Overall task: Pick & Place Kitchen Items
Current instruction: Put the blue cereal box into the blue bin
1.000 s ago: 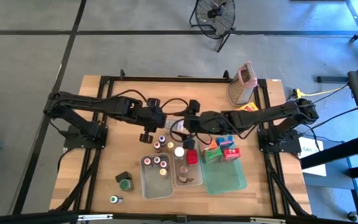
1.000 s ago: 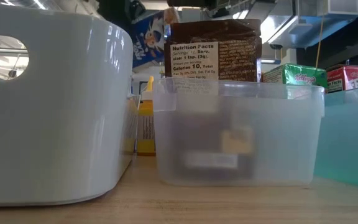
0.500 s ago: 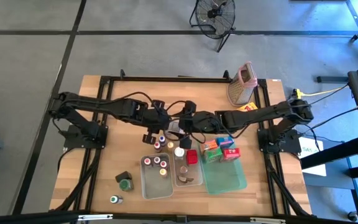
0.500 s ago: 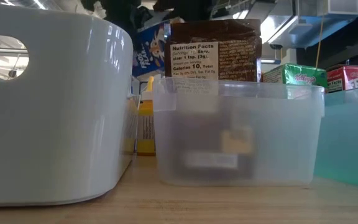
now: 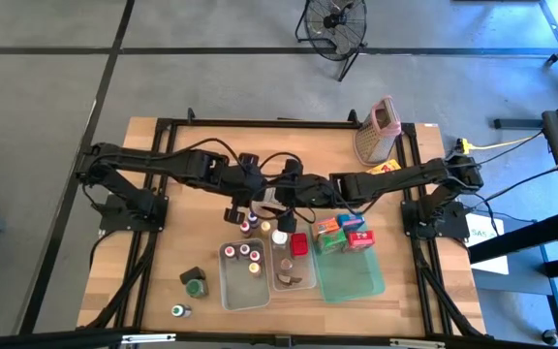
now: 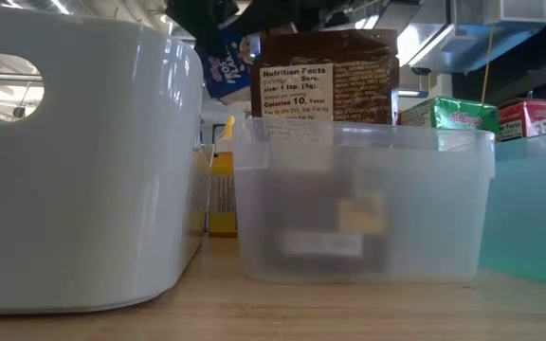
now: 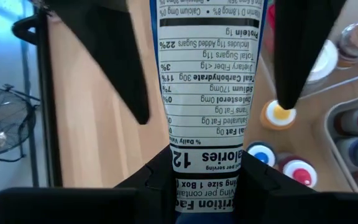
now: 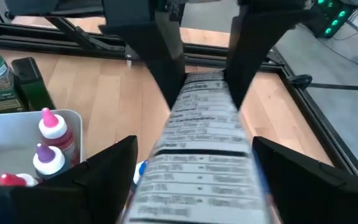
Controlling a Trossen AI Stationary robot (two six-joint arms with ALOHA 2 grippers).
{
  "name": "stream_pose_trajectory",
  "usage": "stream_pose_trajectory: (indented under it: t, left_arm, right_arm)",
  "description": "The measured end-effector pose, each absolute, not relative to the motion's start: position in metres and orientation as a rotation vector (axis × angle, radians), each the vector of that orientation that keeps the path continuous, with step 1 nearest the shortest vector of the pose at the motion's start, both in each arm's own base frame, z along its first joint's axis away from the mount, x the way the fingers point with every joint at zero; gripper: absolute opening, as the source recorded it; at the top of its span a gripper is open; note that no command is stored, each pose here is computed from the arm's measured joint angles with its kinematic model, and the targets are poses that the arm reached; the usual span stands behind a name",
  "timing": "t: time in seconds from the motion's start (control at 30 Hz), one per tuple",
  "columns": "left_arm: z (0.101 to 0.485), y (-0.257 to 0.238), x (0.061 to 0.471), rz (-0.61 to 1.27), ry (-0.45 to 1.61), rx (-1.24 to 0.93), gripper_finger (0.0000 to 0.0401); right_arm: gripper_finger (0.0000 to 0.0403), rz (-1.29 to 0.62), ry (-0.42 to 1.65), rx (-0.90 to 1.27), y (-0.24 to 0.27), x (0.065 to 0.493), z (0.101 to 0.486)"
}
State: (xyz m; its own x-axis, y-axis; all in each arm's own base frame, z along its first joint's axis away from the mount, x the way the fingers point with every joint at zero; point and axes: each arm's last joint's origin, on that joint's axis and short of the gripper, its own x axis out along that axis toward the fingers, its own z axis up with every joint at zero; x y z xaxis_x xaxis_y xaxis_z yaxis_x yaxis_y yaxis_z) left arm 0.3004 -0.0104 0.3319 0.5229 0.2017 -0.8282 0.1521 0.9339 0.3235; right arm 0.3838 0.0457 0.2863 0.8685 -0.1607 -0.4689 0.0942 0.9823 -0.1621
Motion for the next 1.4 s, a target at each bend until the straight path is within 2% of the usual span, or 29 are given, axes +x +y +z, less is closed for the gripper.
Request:
stream_pose_trajectory:
  t: [0.3,1.03,1.4]
  left_arm:
    - [0.3244,-0.011,0.3047,0.014,1.063,0.38,0.01]
    - [0.3234,-0.0111,0.3065,0.006,1.06,0.389,0.0105]
    - [0.3242,-0.0165,0.3069,0.033,1.053,0.492,0.0141]
  right_arm:
    - [0.0309,-0.142,0.517,-0.107,0.0457,0.3838,0.2921]
    - [0.0133,-0.124,0.563,-0.092,0.0452,0.3835,0.2861]
    - [0.0123,-0.122,0.567,-0.091,0.0452,0.383,0.2862]
